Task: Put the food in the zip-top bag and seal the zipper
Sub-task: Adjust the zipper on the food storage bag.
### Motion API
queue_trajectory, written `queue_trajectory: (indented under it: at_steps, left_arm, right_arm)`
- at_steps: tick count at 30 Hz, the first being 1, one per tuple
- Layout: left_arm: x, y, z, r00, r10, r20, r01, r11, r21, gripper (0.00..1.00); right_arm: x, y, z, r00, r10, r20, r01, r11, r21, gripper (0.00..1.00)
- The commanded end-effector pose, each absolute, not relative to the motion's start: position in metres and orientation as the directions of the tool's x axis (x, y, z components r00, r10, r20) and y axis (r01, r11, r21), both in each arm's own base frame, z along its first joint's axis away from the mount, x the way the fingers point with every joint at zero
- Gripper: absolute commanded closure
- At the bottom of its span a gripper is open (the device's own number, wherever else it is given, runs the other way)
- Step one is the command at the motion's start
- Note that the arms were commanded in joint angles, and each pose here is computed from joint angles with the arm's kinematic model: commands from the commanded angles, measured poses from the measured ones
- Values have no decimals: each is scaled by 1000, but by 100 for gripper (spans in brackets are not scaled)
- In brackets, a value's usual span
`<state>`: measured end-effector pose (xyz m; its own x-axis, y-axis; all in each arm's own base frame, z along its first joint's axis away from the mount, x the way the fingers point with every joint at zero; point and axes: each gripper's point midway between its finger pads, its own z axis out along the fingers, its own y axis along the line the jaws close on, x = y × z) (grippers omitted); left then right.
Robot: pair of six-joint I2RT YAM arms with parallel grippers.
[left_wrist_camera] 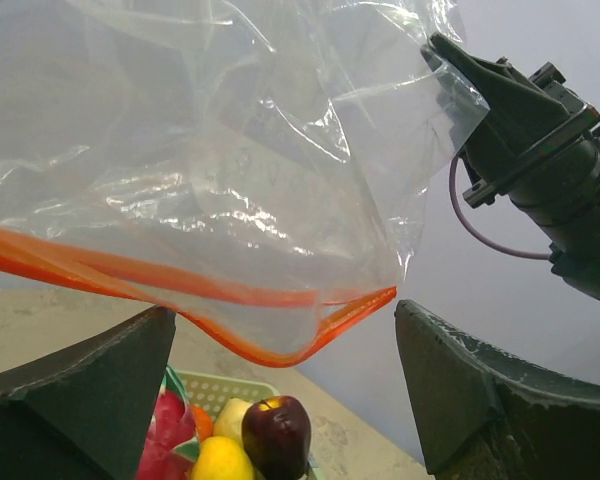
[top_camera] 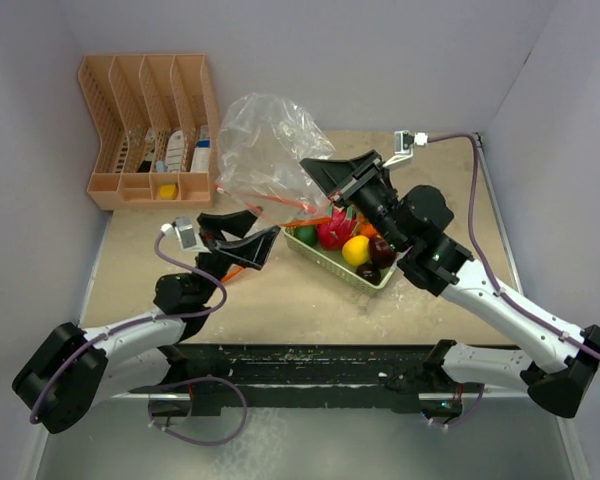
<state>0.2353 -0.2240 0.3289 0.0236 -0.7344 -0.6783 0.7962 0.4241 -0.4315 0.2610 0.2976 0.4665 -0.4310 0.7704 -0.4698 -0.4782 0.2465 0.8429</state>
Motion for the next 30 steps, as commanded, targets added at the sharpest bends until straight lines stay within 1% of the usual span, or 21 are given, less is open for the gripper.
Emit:
queue_trajectory:
  at_steps: [1, 2, 4, 7, 9, 10, 12, 15, 16, 17, 18, 19, 20, 21, 22, 23, 25, 30]
  left_arm:
    - [226, -219, 372, 77, -796, -601, 842, 375, -388, 15]
    - [227, -219, 374, 76, -796, -600, 842, 374, -388, 24]
    - [227, -219, 379, 84, -801, -592, 845, 372, -384, 48]
    - [224, -218, 385, 89, -811, -578, 854, 361, -375, 70]
    - [222, -217, 388, 87, -814, -574, 858, 354, -372, 88]
    - [221, -217, 389, 83, -814, -575, 858, 352, -374, 99]
    - [219, -216, 391, 77, -810, -581, 858, 351, -375, 100]
    - [216, -216, 393, 62, -790, -610, 852, 361, -380, 100]
    - [216, -217, 391, 47, -776, -629, 842, 369, -393, 100]
    - [218, -218, 389, 31, -756, -653, 828, 385, -407, 100]
    - [223, -221, 379, -4, -715, -699, 801, 416, -430, 100]
    - [223, -221, 380, -16, -686, -727, 786, 441, -434, 100]
    - [225, -220, 377, -31, -657, -753, 764, 470, -442, 100]
    - [225, -217, 377, -38, -633, -773, 746, 497, -443, 100]
    - [226, -214, 374, -49, -610, -791, 722, 526, -450, 100]
    - [227, -209, 374, -56, -593, -803, 696, 554, -458, 100]
    - [230, -201, 370, -77, -551, -831, 641, 611, -464, 100]
    - [243, -186, 356, -142, -439, -887, 504, 739, -446, 100]
  right_arm:
    - [244, 294, 477, -479, 776, -412, -505, 141, 852, 100]
    - [243, 295, 472, -490, 770, -408, -499, 136, 856, 100]
    - [242, 296, 463, -503, 761, -410, -486, 144, 862, 100]
    - [242, 294, 452, -505, 757, -415, -466, 166, 869, 100]
    - [242, 292, 445, -508, 754, -417, -452, 179, 874, 100]
    - [242, 292, 439, -512, 749, -421, -442, 190, 877, 100]
    - [242, 292, 430, -522, 738, -428, -421, 213, 882, 100]
    - [242, 293, 394, -553, 709, -438, -361, 270, 893, 100]
    - [244, 290, 385, -547, 704, -452, -339, 307, 889, 96]
    - [247, 286, 375, -537, 697, -476, -320, 354, 879, 86]
    - [249, 281, 365, -527, 686, -502, -297, 405, 865, 77]
    - [253, 274, 355, -505, 682, -529, -269, 458, 847, 66]
    - [255, 267, 343, -494, 657, -569, -243, 524, 816, 55]
    - [260, 257, 338, -454, 629, -632, -237, 598, 766, 45]
    - [262, 251, 328, -439, 584, -683, -231, 661, 714, 37]
    - [264, 247, 334, -418, 553, -721, -247, 695, 676, 32]
    - [265, 241, 326, -401, 476, -782, -258, 761, 596, 27]
    - [265, 234, 316, -368, 330, -869, -303, 841, 448, 24]
